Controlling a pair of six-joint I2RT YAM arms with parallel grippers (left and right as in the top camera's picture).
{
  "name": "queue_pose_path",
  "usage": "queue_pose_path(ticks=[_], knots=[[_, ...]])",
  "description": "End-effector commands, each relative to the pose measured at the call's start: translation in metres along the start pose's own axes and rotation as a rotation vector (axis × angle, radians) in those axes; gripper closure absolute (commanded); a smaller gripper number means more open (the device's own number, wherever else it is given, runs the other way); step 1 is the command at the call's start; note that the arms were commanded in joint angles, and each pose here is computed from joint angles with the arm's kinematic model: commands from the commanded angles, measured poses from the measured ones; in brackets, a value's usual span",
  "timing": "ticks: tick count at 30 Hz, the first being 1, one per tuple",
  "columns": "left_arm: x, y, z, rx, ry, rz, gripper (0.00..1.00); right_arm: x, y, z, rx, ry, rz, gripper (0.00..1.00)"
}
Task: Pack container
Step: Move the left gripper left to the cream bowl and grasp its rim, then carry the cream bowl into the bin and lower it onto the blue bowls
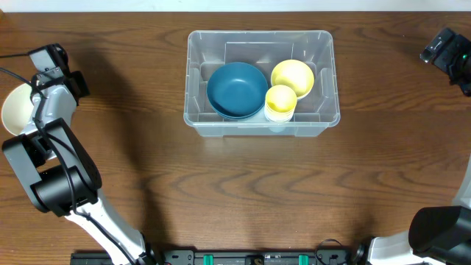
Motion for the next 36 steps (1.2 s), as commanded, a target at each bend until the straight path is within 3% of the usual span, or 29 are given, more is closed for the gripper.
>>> queue_pose_path(ticks=[1,3,5,12,15,19,24,31,36], knots=[[0.002,0.018,0.025,0.078,0.018,-0.024,0.57,-0.001,-0.002,-0.003,-0.009,0.017,0.003,0.01],[0.001,0.02,0.031,0.103,0.023,-0.024,0.8,-0.001,-0.002,-0.003,-0.009,0.017,0.003,0.01],[0.001,0.02,0.033,0.112,0.021,-0.024,0.94,-0.001,-0.002,-0.003,-0.009,0.017,0.003,0.01],[-0.003,0.013,0.038,0.15,-0.025,-0.021,0.94,-0.001,-0.002,-0.003,-0.009,0.017,0.003,0.01],[-0.01,-0.006,0.023,0.108,-0.12,-0.002,0.94,-0.001,-0.002,-0.003,-0.009,0.017,0.003,0.01],[-0.037,-0.06,-0.016,-0.02,-0.157,0.202,0.94,-0.001,-0.002,-0.003,-0.009,0.017,0.003,0.01],[-0.068,-0.161,-0.057,-0.218,-0.113,0.42,0.94,-0.001,-0.002,-0.003,-0.01,0.016,0.003,0.01],[-0.146,-0.302,-0.051,-0.426,0.238,0.874,0.94,-0.001,-0.002,-0.003,-0.009,0.017,0.003,0.01],[-0.21,-0.337,-0.006,-0.414,0.518,1.003,0.94,-0.001,-0.002,-0.003,-0.009,0.017,0.003,0.01]])
Point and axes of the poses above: each gripper's point midway between its finger pads, its own y axis out along the fingers, its own x axis along the line the jaws close on, z = x × y, the point moved 6 cm from there along -y, back along the fingers, and after that the axes turned 4 degrees about -y, right-handed, at the moved point
